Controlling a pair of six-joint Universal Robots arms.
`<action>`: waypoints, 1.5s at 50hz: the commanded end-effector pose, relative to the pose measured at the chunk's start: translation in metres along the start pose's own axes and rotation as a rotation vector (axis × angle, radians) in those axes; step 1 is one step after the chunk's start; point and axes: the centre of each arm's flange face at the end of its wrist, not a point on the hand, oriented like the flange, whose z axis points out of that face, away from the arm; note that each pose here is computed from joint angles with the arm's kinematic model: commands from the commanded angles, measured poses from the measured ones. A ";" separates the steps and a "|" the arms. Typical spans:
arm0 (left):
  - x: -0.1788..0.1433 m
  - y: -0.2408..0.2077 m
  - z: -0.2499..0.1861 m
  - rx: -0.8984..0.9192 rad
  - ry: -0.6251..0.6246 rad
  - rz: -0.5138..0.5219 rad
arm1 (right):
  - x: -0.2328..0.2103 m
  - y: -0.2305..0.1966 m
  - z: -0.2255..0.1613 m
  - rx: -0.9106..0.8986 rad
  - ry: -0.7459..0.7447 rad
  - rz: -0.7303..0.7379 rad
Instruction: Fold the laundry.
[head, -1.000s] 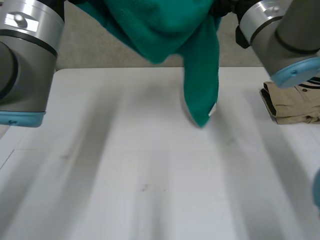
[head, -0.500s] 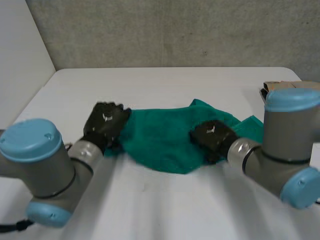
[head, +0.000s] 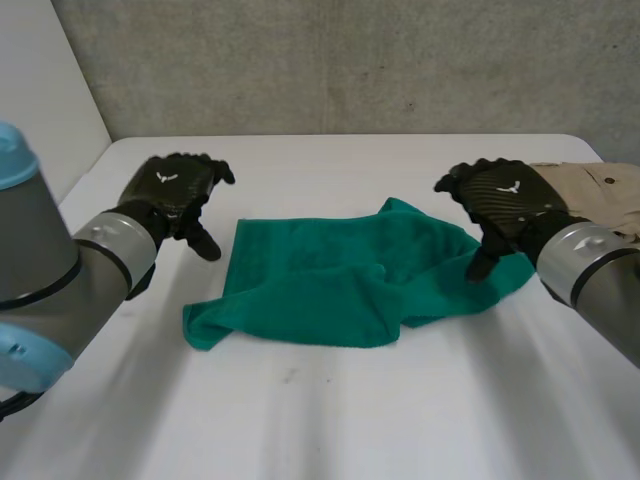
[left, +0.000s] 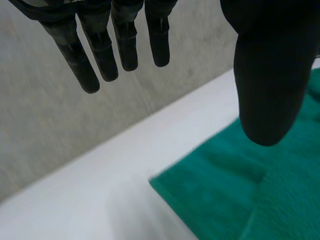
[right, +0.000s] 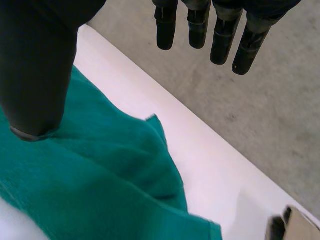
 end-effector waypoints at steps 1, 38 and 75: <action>0.001 0.042 0.026 -0.201 0.020 -0.045 | 0.003 0.035 0.011 -0.089 -0.026 0.031; 0.013 0.102 0.033 -0.367 0.021 -0.040 | 0.001 0.061 0.023 -0.133 -0.032 0.048; 0.012 0.010 -0.013 0.039 -0.026 0.258 | 0.046 0.081 0.113 -0.310 -0.089 -0.366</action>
